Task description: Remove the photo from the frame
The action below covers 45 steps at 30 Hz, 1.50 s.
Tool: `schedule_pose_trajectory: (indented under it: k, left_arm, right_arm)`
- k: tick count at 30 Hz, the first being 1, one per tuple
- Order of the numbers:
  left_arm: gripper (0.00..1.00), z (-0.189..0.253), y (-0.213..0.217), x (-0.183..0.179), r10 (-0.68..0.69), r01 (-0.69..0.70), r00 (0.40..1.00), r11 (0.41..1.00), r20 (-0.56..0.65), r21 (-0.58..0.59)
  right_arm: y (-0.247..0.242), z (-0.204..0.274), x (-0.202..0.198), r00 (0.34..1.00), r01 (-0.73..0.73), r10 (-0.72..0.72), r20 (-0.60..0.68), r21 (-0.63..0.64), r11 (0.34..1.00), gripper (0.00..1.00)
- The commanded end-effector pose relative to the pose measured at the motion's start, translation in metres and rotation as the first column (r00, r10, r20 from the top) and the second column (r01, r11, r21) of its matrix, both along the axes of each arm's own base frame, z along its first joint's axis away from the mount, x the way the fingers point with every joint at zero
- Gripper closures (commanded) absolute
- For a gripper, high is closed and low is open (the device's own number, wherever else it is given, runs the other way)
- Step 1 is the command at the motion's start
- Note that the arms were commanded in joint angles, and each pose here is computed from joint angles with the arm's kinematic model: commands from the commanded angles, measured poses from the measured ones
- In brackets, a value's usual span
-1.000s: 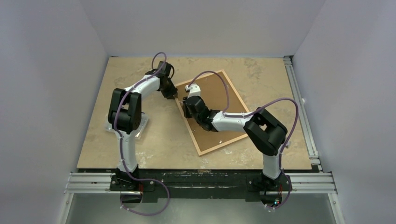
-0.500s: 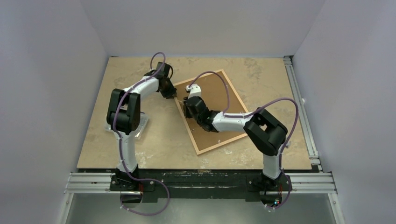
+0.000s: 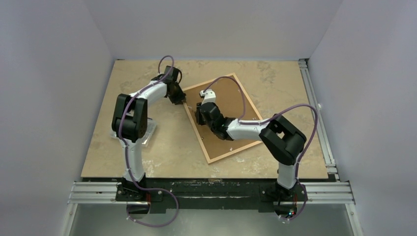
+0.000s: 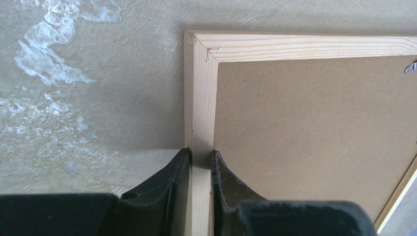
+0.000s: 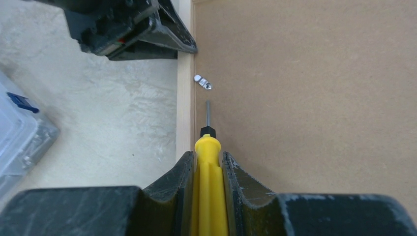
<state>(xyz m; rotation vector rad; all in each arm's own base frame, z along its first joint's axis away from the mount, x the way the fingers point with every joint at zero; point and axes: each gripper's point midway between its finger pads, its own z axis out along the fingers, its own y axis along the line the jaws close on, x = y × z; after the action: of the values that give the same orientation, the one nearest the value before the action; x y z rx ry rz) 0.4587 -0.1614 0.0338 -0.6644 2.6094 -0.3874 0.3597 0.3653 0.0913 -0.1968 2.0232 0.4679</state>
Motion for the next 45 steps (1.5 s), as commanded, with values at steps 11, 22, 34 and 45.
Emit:
schedule_pose_trajectory:
  k: [11,22,34,45]
  left_arm:
    - [1.0,-0.02,0.003,-0.048,-0.02,0.02,0.987,1.0,-0.158,0.0]
    - [1.0,-0.02,0.002,-0.052,-0.021,0.021,0.987,1.0,-0.156,-0.002]
    - [1.0,-0.018,0.003,-0.048,-0.024,0.025,0.989,1.0,-0.146,0.011]
    - [0.91,-0.005,-0.001,-0.04,-0.049,0.049,0.991,0.999,-0.122,0.001]
  right_arm:
    - [0.025,0.002,0.013,1.0,-0.019,0.017,0.018,0.072,0.997,1.0]
    - [0.025,-0.005,0.027,0.999,0.014,-0.014,0.034,0.004,1.0,1.0]
    - [0.017,0.023,0.043,0.995,0.068,-0.06,0.076,-0.104,0.992,1.0]
    - [0.005,0.071,0.034,0.994,0.026,-0.015,0.105,-0.102,0.994,1.0]
